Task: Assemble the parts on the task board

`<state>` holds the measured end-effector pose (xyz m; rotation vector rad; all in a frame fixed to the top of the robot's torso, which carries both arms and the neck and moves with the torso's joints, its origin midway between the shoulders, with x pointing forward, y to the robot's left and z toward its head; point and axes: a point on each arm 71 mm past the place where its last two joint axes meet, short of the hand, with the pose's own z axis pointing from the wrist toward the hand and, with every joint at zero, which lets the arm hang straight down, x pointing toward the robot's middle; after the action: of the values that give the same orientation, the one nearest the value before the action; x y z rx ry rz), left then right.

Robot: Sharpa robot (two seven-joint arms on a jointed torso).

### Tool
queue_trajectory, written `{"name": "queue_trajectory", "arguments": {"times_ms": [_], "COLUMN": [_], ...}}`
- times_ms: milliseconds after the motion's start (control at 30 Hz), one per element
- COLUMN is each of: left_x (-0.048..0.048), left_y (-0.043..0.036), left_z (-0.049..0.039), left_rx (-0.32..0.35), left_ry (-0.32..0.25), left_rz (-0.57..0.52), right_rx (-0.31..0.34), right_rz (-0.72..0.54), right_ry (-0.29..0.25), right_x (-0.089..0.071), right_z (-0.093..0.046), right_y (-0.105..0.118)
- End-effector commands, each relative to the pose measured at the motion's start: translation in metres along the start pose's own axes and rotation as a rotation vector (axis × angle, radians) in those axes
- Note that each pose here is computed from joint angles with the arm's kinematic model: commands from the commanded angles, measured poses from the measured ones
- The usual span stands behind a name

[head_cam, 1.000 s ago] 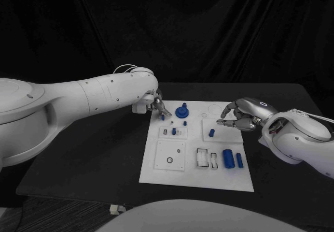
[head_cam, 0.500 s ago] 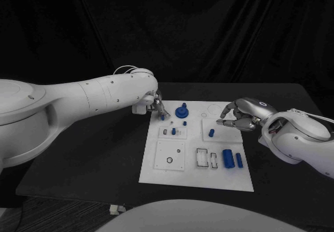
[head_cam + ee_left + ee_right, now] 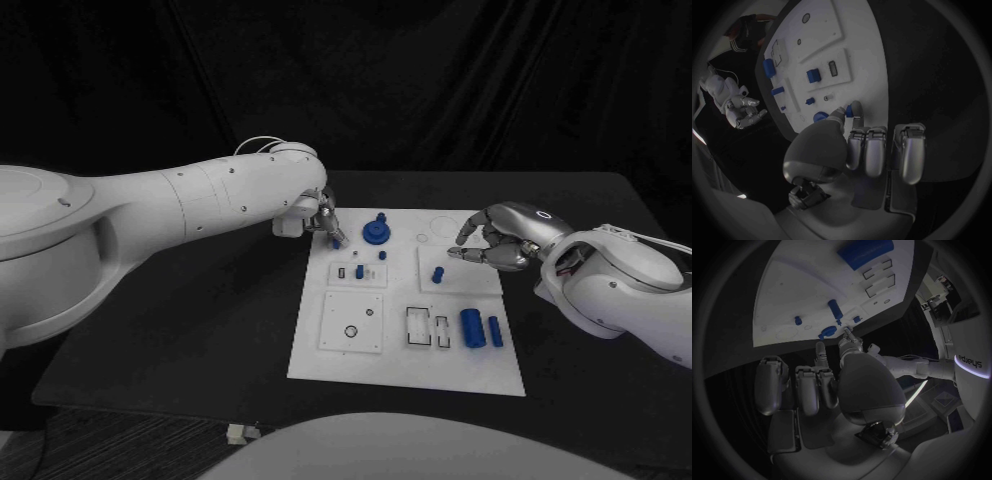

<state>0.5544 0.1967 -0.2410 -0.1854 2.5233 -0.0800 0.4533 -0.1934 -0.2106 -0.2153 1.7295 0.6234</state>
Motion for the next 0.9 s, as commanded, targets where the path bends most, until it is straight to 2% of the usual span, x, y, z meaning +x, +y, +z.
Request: {"name": "queue_trajectory", "arguments": {"times_ms": [33, 633, 767, 900], "left_x": [0.0018, 0.0044, 0.0061, 0.0043], "left_y": [-0.0028, 0.0025, 0.0055, 0.0047], "left_z": [0.0004, -0.0039, -0.0126, -0.0278], "left_rx": [0.024, 0.032, 0.038, 0.055], "left_ry": [0.011, -0.027, -0.035, -0.042], "left_rz": [0.006, -0.022, -0.022, -0.006], "right_rx": [0.01, 0.013, 0.015, 0.019], "right_rz": [-0.002, -0.003, -0.003, -0.004], "right_ry": [0.006, 0.009, 0.012, 0.013], "right_x": [0.001, 0.001, 0.002, 0.001], "right_z": [0.0, 0.0, 0.0, -0.001], "right_y": [-0.001, -0.001, -0.002, -0.003]}}
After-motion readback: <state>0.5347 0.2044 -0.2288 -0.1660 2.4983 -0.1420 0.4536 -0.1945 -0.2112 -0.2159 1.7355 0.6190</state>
